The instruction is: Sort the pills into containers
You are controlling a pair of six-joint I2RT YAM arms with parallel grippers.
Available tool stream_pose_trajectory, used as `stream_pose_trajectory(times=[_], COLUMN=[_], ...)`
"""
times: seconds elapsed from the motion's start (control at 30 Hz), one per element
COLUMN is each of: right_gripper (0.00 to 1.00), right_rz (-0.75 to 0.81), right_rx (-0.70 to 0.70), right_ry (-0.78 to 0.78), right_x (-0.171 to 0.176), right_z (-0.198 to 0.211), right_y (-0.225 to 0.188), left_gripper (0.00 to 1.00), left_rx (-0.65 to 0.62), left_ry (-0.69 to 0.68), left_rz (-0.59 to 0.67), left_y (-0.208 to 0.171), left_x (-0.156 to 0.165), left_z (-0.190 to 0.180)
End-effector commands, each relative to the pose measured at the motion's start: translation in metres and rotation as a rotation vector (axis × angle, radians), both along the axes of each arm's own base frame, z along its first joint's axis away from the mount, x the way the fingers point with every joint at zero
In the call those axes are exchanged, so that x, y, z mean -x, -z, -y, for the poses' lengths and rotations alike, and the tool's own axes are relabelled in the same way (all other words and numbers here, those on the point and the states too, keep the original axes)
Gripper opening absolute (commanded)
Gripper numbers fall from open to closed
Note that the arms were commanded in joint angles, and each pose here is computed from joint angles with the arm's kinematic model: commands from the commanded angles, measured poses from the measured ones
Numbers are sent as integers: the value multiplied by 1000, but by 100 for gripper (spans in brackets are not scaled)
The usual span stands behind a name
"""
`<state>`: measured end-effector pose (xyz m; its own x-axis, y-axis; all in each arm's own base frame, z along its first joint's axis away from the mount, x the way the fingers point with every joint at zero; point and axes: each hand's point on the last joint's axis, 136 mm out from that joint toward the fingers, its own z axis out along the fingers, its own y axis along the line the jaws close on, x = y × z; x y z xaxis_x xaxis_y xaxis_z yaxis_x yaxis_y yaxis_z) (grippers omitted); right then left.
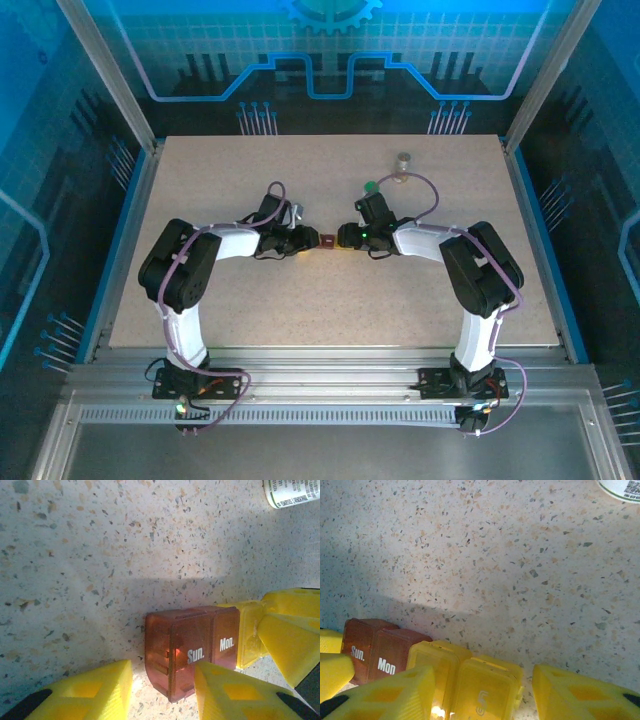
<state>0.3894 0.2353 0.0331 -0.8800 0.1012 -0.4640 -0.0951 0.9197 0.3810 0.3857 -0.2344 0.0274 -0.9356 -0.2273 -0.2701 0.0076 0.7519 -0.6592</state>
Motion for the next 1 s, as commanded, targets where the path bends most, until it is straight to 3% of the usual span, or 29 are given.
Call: stream_pose_trajectory(times=[0.0,0.27,0.53,0.77,0.97], right_gripper=[54,54,54,54,54], right_rz=[-28,-46,-59,-68,-61], right_rx=[30,36,43,51,46], right_ry=[5,-15,-25,-25,-22], right_x=[-1,-1,0,1,0], right_z=[7,5,4,6,7], right_y=[10,17,21,25,21], left_gripper=[38,36,18,16,16], left_rx=[-15,-90,-144,-202,-198], left_ry=[2,77,72,70,82], left_rz=[-43,-23,-70,-132,-58], left_y=[8,15,36,66,30], left_x=[8,8,13,24,11], left_z=[-1,9,2,-7,-3])
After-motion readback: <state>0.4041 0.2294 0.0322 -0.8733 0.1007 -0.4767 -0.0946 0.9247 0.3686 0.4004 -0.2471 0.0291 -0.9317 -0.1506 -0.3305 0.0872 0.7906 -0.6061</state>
